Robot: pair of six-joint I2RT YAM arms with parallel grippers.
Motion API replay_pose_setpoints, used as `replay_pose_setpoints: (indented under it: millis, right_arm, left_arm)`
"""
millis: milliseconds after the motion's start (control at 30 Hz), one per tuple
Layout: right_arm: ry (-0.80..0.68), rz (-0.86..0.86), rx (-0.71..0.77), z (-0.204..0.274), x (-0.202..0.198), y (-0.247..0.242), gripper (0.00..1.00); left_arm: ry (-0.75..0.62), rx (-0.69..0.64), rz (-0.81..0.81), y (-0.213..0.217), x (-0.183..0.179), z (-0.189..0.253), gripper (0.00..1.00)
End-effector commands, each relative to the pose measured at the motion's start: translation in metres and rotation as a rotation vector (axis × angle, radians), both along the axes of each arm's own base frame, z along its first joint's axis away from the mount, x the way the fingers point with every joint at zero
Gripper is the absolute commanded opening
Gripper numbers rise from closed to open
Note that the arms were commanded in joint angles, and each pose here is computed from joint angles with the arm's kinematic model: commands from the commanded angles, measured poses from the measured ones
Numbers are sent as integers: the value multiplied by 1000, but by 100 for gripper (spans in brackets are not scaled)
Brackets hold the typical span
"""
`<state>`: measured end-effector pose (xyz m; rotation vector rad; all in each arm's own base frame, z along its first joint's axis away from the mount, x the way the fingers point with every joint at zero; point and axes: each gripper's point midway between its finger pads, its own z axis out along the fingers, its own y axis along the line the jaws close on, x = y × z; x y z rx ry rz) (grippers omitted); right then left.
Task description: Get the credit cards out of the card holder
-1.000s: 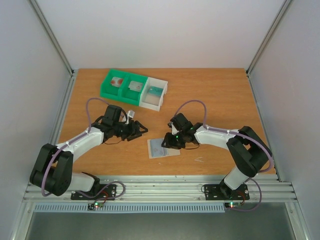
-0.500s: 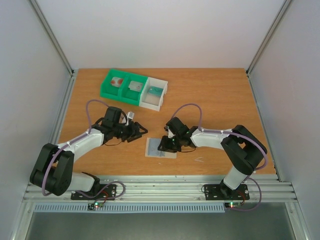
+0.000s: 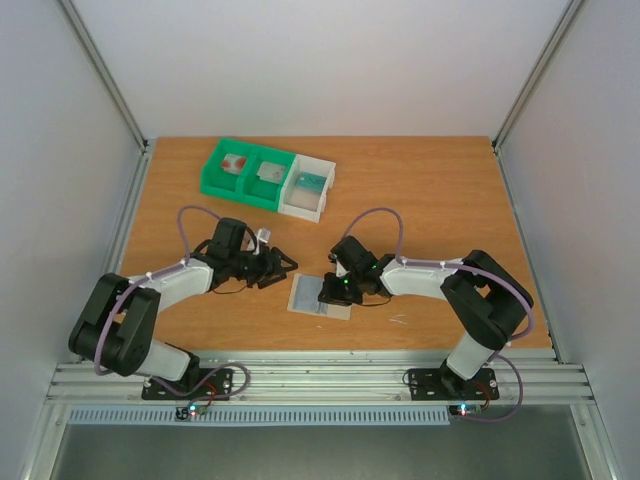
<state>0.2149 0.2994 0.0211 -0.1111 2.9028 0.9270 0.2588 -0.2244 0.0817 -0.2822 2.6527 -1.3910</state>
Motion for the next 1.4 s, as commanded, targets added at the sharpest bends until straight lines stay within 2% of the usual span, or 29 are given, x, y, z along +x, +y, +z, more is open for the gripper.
replay_pose_setpoints:
  millis: [0,267,667,1000,1367]
  right_arm:
    - [-23,-2,-78,-20,-4,-16,15]
    - [-42,-2,-105,-37,-9,-27,9]
    - [-63,2,-123,-40,-10,-34,8]
    - [-65,-3,-122,-43,-11,-35,8]
    - [-71,-11,-129,-45,-11,-39,8]
  left_arm:
    - [-33,-70,-12,-12,9,6,54]
    - [5,-105,-38,-26,6,-6,55]
    - [11,-58,-66,-28,5,-23,57]
    - [18,-82,-83,-34,2,-29,57]
    - [23,-83,-167,-65,-10,-35,57]
